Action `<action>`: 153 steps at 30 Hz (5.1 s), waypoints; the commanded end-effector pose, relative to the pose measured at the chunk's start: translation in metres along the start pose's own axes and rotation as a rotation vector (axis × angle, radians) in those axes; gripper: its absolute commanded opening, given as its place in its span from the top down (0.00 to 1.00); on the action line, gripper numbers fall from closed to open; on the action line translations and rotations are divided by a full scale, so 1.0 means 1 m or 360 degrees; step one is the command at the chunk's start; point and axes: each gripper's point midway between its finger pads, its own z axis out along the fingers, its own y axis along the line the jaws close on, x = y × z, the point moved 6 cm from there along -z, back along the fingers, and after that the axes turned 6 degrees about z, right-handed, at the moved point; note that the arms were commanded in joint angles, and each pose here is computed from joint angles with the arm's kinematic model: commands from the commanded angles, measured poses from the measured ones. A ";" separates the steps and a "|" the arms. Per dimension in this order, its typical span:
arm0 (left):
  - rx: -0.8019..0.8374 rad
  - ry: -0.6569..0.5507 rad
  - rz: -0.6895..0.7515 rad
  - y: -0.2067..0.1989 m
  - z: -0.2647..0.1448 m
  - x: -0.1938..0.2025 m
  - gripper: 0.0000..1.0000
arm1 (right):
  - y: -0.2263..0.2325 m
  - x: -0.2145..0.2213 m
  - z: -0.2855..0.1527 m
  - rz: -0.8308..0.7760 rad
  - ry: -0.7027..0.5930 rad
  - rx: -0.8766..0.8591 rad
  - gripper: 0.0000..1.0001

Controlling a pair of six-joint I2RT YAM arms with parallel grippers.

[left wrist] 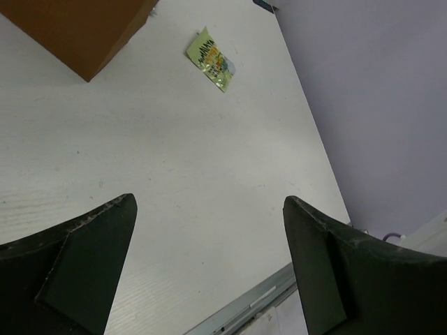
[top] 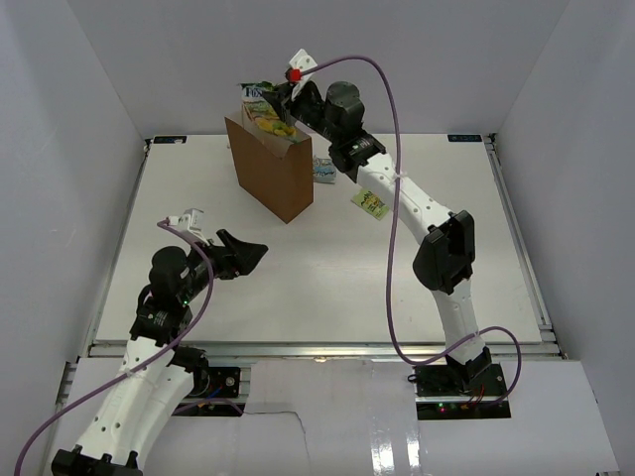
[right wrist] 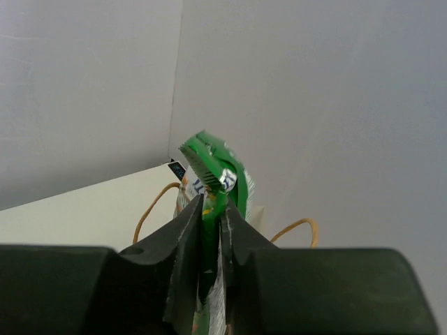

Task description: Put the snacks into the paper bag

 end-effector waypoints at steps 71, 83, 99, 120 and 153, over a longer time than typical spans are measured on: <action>-0.2017 0.0456 -0.1151 0.259 -0.034 0.033 0.94 | -0.012 0.084 -0.322 0.0580 0.0864 -0.0235 0.02; -0.0979 0.0427 -0.1001 0.200 0.006 0.015 1.00 | -0.009 0.085 -0.322 0.0621 0.0857 -0.0261 0.02; -0.0053 0.0762 -0.0666 0.105 0.058 0.041 1.00 | 0.081 0.095 -0.268 0.0843 0.0941 -0.0579 0.13; 0.0263 0.0927 -0.0569 0.025 0.086 0.072 1.00 | 0.146 0.142 -0.162 0.1079 0.1205 0.0268 0.06; 0.0355 0.0186 0.0048 -0.033 0.047 -0.024 0.09 | 0.082 0.034 -0.152 0.0431 0.0618 -0.0694 0.92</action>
